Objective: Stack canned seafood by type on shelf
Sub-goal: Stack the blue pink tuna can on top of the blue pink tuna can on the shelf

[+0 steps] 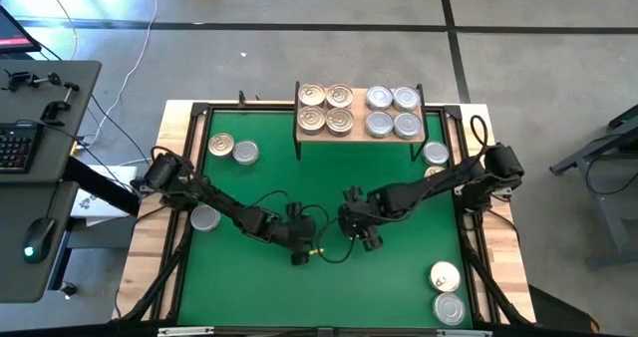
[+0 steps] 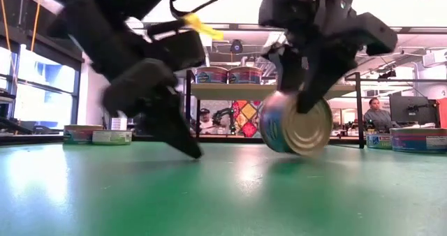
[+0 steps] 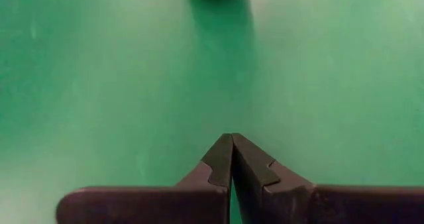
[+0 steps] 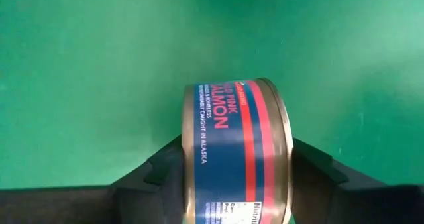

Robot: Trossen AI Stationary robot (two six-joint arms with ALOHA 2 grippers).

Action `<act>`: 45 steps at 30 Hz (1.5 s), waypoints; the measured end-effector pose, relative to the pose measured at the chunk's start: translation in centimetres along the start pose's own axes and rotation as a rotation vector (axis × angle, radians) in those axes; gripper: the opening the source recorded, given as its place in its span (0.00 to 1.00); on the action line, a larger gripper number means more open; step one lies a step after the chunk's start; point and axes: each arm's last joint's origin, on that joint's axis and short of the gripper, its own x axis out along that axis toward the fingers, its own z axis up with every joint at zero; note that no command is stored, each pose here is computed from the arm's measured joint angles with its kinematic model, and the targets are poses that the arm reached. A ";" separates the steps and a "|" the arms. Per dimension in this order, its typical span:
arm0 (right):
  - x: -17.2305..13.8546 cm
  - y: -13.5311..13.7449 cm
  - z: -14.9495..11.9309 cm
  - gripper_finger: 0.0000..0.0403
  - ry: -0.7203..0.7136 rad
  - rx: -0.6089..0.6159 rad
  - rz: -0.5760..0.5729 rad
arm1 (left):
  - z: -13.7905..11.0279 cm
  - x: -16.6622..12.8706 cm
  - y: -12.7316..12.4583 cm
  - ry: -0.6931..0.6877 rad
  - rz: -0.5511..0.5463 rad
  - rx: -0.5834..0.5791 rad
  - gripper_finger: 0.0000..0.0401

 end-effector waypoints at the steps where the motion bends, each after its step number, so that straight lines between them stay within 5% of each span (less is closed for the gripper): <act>1: -0.4 0.1 0.3 0.45 -0.012 -0.005 -0.011 | -0.2 -0.4 -0.3 0.013 0.010 0.007 0.00; 9: -7.1 -3.4 4.9 0.45 -0.127 -0.160 -0.471 | -2.9 -3.6 -1.0 -0.059 0.155 0.001 0.00; 17: -12.1 -15.9 4.5 0.45 -0.186 -0.113 -0.794 | -6.9 -4.5 1.0 -0.279 0.041 -0.194 0.00; 22: -12.2 -23.1 1.2 0.45 -0.243 -0.028 -0.851 | -8.4 -4.6 1.8 -0.322 0.018 -0.259 0.00; 27: -9.5 -27.2 -0.4 0.45 -0.234 -0.043 -0.892 | -8.6 -4.5 2.0 -0.324 0.033 -0.260 0.00; 32: -7.1 -28.3 -0.8 0.45 -0.106 -0.111 -0.930 | -8.6 -4.6 2.1 -0.329 0.044 -0.262 0.00; 41: -6.2 -28.5 -0.8 0.45 -0.095 -0.115 -0.920 | -8.5 -4.5 2.2 -0.332 0.054 -0.267 0.00; 45: -6.3 -28.4 -0.7 0.59 -0.107 -0.103 -0.912 | -8.5 -4.5 2.2 -0.332 0.053 -0.267 0.00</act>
